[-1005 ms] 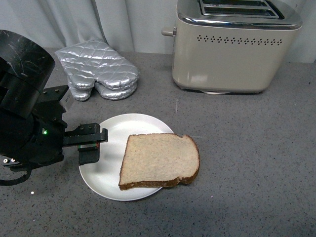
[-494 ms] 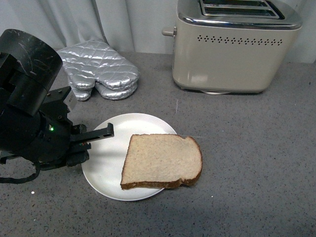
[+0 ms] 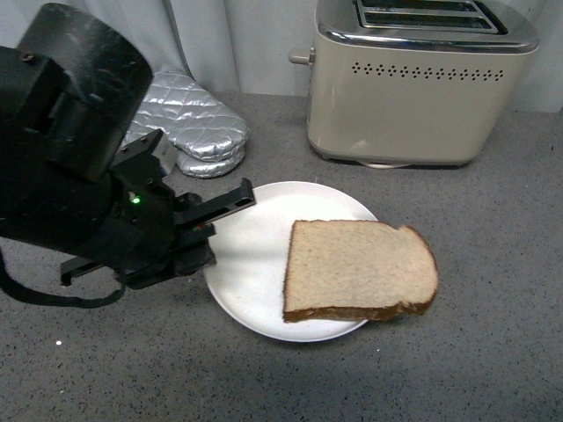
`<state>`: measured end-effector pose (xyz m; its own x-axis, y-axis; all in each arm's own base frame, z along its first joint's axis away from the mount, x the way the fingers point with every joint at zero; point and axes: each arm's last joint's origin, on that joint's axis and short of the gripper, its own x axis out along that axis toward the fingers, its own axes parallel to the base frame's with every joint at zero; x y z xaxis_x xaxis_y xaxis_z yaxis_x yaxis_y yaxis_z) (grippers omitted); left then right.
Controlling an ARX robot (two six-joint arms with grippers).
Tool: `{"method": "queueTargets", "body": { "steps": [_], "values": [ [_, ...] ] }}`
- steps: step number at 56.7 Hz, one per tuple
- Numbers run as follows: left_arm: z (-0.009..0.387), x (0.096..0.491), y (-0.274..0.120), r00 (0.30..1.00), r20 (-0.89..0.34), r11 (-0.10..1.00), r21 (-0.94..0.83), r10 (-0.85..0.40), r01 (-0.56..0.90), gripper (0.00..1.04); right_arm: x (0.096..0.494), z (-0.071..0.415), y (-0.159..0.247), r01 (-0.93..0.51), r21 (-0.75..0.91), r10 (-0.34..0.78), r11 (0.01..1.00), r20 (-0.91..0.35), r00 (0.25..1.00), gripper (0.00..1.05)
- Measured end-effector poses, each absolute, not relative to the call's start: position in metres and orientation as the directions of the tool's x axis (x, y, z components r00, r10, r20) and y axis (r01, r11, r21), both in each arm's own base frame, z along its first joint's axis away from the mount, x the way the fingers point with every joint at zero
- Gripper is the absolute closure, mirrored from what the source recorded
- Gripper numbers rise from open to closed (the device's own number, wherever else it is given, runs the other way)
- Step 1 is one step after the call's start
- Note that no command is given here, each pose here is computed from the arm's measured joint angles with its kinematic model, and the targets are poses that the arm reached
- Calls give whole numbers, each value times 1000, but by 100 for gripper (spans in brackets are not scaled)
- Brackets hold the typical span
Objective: Put bread into toaster
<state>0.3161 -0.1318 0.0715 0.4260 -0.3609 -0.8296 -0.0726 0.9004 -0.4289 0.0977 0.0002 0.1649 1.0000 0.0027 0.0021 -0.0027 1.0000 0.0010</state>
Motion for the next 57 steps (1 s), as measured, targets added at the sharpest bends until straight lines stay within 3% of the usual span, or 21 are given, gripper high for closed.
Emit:
{"method": "queueTargets", "body": {
  "steps": [23, 35, 47, 51, 57],
  "values": [
    [47, 351, -238, 328, -830, 883, -470, -451, 25, 102, 98, 165, 0, -3, 1, 3, 1000, 2, 1000, 10],
    [45, 358, -254, 319, -839, 890, -456, -441, 33, 101, 98, 165, 0, -3, 1, 3, 1000, 2, 1000, 10],
    [53, 355, -243, 399, -823, 900, -436, -404, 12, 70, 98, 165, 0, -3, 1, 3, 1000, 2, 1000, 10],
    [64, 353, -232, 475, -800, 911, -413, -367, 7, 59, 98, 165, 0, -3, 1, 3, 1000, 2, 1000, 10],
    [103, 340, -194, 670, -696, 929, -370, -258, -26, 35, 98, 165, 0, -3, 1, 3, 1000, 2, 1000, 10]
  ]
}}
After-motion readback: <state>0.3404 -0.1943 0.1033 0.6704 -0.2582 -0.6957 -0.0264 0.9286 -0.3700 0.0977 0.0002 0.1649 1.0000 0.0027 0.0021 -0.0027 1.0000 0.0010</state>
